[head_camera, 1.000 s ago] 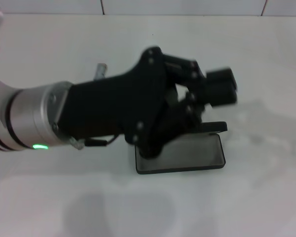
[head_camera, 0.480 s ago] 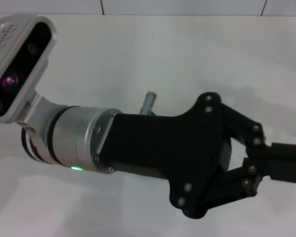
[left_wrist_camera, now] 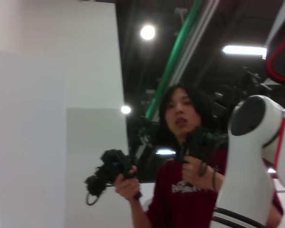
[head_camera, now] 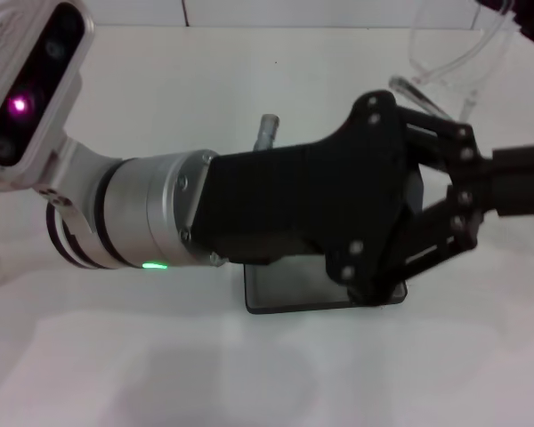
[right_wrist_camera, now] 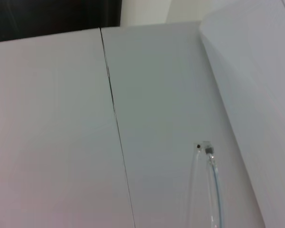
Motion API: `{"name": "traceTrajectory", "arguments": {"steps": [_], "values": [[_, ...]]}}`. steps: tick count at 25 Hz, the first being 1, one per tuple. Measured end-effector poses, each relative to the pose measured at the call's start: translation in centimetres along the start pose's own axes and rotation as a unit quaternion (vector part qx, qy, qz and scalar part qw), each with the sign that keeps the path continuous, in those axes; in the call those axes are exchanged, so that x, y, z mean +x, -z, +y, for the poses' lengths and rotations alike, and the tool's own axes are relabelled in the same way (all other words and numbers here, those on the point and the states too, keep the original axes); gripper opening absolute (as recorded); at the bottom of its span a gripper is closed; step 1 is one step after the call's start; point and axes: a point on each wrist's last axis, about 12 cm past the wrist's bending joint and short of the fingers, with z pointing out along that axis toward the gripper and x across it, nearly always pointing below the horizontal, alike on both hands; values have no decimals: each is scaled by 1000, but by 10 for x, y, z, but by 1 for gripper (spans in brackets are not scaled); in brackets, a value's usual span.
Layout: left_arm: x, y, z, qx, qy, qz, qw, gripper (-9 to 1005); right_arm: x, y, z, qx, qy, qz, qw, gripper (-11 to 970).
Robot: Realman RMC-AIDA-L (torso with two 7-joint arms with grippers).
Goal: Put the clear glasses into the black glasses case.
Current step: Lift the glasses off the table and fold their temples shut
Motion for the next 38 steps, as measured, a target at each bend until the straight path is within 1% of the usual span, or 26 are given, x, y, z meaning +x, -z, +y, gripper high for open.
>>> {"name": "traceTrajectory", "arguments": {"steps": [7, 13, 20, 25, 38], "values": [[0, 3, 2, -20, 1, -9, 1000, 56, 7, -7, -3, 3, -5, 20, 1000, 130], [1, 3, 4, -29, -3, -7, 1000, 57, 14, -19, -6, -8, -7, 54, 998, 131], [2, 5, 9, -48, -1, -3, 999, 57, 21, -38, -9, -44, -10, 105, 993, 132], [4, 8, 11, -61, 2, -3, 998, 56, 26, -47, -11, -53, -10, 131, 990, 133], [6, 13, 15, -80, -1, -4, 997, 57, 27, -49, -13, -49, -1, 142, 989, 134]]}}
